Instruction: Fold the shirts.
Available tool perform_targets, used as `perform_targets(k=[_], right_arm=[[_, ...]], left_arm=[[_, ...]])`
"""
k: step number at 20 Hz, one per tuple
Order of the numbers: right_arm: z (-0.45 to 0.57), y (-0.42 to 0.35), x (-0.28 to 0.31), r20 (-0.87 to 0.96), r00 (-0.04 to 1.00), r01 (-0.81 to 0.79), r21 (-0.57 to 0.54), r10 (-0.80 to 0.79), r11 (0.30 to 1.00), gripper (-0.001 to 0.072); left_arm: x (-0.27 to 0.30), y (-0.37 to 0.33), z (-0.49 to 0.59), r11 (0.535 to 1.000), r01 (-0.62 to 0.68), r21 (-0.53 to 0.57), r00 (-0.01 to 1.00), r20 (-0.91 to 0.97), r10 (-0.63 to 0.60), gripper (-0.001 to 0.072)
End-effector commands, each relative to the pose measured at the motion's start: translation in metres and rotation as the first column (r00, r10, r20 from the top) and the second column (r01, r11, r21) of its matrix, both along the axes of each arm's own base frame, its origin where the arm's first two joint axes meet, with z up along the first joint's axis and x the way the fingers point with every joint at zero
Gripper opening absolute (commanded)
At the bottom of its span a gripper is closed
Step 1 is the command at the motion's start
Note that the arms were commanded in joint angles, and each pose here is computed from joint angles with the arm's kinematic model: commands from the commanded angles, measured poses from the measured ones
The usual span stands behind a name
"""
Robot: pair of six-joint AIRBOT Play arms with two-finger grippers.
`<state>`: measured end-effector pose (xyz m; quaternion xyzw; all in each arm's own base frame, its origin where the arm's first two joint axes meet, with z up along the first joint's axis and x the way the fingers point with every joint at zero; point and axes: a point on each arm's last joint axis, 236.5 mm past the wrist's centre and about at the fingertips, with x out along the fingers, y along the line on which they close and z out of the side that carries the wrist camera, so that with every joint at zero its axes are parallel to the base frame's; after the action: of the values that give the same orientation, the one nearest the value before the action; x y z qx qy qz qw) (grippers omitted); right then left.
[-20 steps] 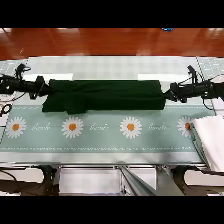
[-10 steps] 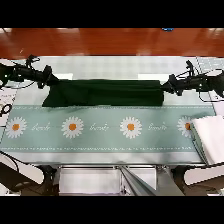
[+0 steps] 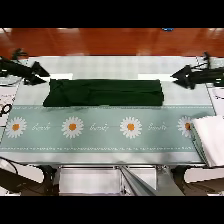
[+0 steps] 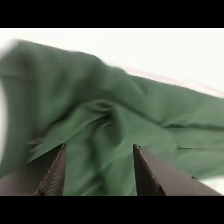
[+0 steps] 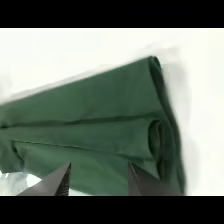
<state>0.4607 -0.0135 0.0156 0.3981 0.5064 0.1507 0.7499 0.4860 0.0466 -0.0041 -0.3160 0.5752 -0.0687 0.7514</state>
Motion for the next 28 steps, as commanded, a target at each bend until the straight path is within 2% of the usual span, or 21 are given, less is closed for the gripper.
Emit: perform_targets(k=[1,2,4,7,11,19,23,24,25,26,27,28], right_arm=[[0.03,-0.063,-0.042,0.027,0.995,0.102,-0.132,-0.099,0.986,0.0415],[0.018,-0.075,-0.055,0.015,0.988,0.156,-0.165,-0.156,0.974,0.0415],[-0.019,-0.073,-0.072,-0.027,0.972,0.224,-0.164,-0.232,0.961,0.0415],[-0.07,-0.037,-0.079,-0.121,0.974,0.18,-0.098,-0.191,0.979,0.0415],[-0.096,-0.003,-0.052,-0.164,0.975,0.154,0.008,-0.15,0.988,0.0419],[-0.111,0.052,0.004,-0.149,0.987,0.076,0.126,-0.056,0.989,0.042],[-0.113,0.085,0.019,-0.143,0.99,0.017,0.132,0.002,0.991,0.0412],[-0.111,0.095,0.02,-0.138,0.99,-0.005,0.132,0.023,0.991,0.0341],[-0.106,0.103,0.02,-0.128,0.991,-0.032,0.136,0.05,0.99,0.014],[-0.098,0.107,0.019,-0.105,0.991,-0.071,0.141,0.086,0.988,0.0026],[-0.086,0.111,0.016,-0.078,0.989,-0.113,0.143,0.125,0.983,0.0026],[-0.073,0.108,0.013,-0.05,0.987,-0.142,0.129,0.15,0.981,0.0026]], left_arm=[[-0.029,0.074,0.049,0.935,-0.03,0.353,0.994,0.113,-0.011,0.0507],[-0.041,0.08,0.051,0.924,-0.062,0.378,0.992,0.128,0.014,0.0508],[-0.06,0.059,0.041,0.942,-0.144,0.304,0.978,0.191,0.088,0.0507],[-0.092,0.006,0.014,0.966,-0.165,0.2,0.961,0.251,0.113,0.0507],[-0.124,-0.033,-0.011,0.984,-0.099,0.15,0.981,0.178,0.072,0.0507],[-0.13,-0.06,-0.011,0.991,-0.007,0.132,0.987,0.161,-0.014,0.0506],[-0.128,-0.07,-0.013,0.991,0.016,0.136,0.985,0.165,-0.039,0.0506],[-0.128,-0.072,-0.014,0.99,0.019,0.137,0.986,0.164,-0.042,0.0506],[-0.127,-0.072,-0.014,0.99,0.02,0.137,0.985,0.165,-0.042,0.0506],[-0.127,-0.072,-0.014,0.99,0.02,0.137,0.985,0.166,-0.043,0.0506],[-0.127,-0.072,-0.014,0.99,0.021,0.138,0.985,0.165,-0.044,0.0503],[-0.127,-0.073,-0.014,0.99,0.022,0.136,0.985,0.165,-0.045,0.0446]])
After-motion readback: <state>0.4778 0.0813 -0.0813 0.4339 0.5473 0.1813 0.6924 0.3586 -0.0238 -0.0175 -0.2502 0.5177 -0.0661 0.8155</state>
